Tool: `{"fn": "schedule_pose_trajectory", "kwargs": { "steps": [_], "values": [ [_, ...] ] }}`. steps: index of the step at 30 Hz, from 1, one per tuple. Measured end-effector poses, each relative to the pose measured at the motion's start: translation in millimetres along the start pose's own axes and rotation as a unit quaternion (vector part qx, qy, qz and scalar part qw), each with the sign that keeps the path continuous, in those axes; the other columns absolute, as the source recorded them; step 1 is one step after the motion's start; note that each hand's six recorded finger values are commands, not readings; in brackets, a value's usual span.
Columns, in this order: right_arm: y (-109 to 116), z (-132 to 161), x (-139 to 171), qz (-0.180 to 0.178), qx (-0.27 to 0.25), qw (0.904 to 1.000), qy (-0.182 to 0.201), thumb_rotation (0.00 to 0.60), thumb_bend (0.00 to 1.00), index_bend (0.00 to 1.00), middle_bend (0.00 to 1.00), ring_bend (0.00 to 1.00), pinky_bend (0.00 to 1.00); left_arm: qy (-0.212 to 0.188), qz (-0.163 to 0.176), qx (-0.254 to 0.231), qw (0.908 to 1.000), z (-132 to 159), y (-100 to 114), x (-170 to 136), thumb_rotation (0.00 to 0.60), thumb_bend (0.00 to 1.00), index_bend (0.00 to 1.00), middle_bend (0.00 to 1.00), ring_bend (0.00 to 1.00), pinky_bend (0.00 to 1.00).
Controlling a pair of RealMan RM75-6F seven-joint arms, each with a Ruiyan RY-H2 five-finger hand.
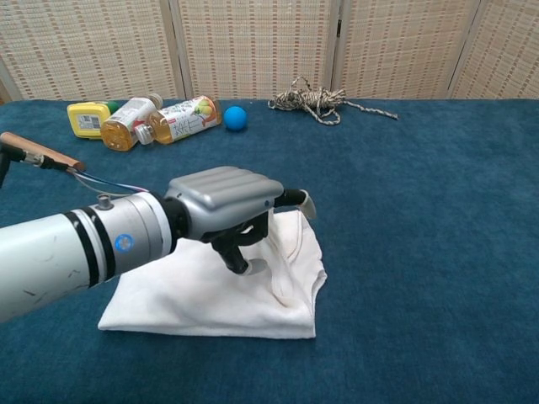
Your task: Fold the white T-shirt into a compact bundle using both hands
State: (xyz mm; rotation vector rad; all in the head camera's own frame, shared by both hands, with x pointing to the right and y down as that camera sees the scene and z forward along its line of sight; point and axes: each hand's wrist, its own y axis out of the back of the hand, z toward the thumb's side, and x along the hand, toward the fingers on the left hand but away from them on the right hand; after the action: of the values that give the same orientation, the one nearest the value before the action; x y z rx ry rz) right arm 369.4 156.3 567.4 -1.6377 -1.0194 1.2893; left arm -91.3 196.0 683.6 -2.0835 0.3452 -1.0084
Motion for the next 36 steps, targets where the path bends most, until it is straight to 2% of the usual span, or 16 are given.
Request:
{"fn": "schedule_pose_trajectory", "kwargs": {
  "steps": [7, 14, 20, 23, 25, 27, 29, 32, 35, 36],
  "values": [
    [2, 0, 0, -0.002, -0.001, 1.0, -0.001, 0.6, 0.33, 0.36, 0.95, 0.93, 1.0, 0.003, 0.019, -0.015, 0.9997, 1, 7, -4, 0.6, 0.34, 0.13, 0.92, 0.84, 0.93],
    [1, 0, -1, -0.004, -0.003, 1.0, 0.001, 0.6, 0.33, 0.36, 0.95, 0.93, 1.0, 0.027, 0.029, -0.027, 0.9989, -20, 18, -20, 0.6, 0.34, 0.13, 0.92, 0.84, 0.93],
    [3, -1, -1, -0.003, -0.001, 1.0, 0.0, 0.6, 0.33, 0.37, 0.95, 0.93, 1.0, 0.078, 0.048, -0.033, 0.9953, -59, 30, -45, 0.6, 0.34, 0.15, 0.9, 0.82, 0.93],
    [5, -4, -1, -0.001, 0.001, 1.0, -0.002, 0.6, 0.33, 0.37, 0.92, 0.91, 1.0, 0.116, 0.063, -0.045, 0.9902, -85, 35, -63, 0.6, 0.34, 0.16, 0.83, 0.75, 0.9],
    [5, -5, 1, 0.004, 0.004, 1.0, -0.003, 0.6, 0.33, 0.37, 0.87, 0.86, 0.98, 0.148, 0.073, -0.052, 0.9849, -107, 37, -78, 0.6, 0.34, 0.16, 0.76, 0.69, 0.84],
    [4, -7, 3, 0.014, 0.007, 0.9999, -0.004, 0.6, 0.34, 0.37, 0.81, 0.77, 0.89, 0.18, 0.08, -0.061, 0.9786, -129, 38, -94, 0.6, 0.34, 0.16, 0.7, 0.62, 0.75],
    [1, -9, 6, 0.027, 0.009, 0.9996, -0.003, 0.6, 0.35, 0.35, 0.69, 0.63, 0.7, 0.209, 0.084, -0.074, 0.9714, -148, 36, -109, 0.6, 0.34, 0.17, 0.65, 0.56, 0.69],
    [-4, -14, 10, 0.057, 0.016, 0.9982, -0.002, 0.6, 0.37, 0.25, 0.5, 0.44, 0.51, 0.253, 0.089, -0.096, 0.9585, -175, 32, -134, 0.6, 0.34, 0.18, 0.56, 0.49, 0.6],
    [-7, -18, 14, 0.081, 0.015, 0.9966, 0.0, 0.6, 0.37, 0.18, 0.35, 0.29, 0.36, 0.298, 0.102, -0.109, 0.9428, -201, 29, -164, 0.6, 0.34, 0.18, 0.48, 0.41, 0.55],
    [-8, -20, 15, 0.085, 0.011, 0.9963, 0.001, 0.6, 0.37, 0.17, 0.33, 0.27, 0.34, 0.31, 0.108, -0.112, 0.938, -207, 28, -173, 0.6, 0.34, 0.18, 0.47, 0.39, 0.54]
  ]
}}
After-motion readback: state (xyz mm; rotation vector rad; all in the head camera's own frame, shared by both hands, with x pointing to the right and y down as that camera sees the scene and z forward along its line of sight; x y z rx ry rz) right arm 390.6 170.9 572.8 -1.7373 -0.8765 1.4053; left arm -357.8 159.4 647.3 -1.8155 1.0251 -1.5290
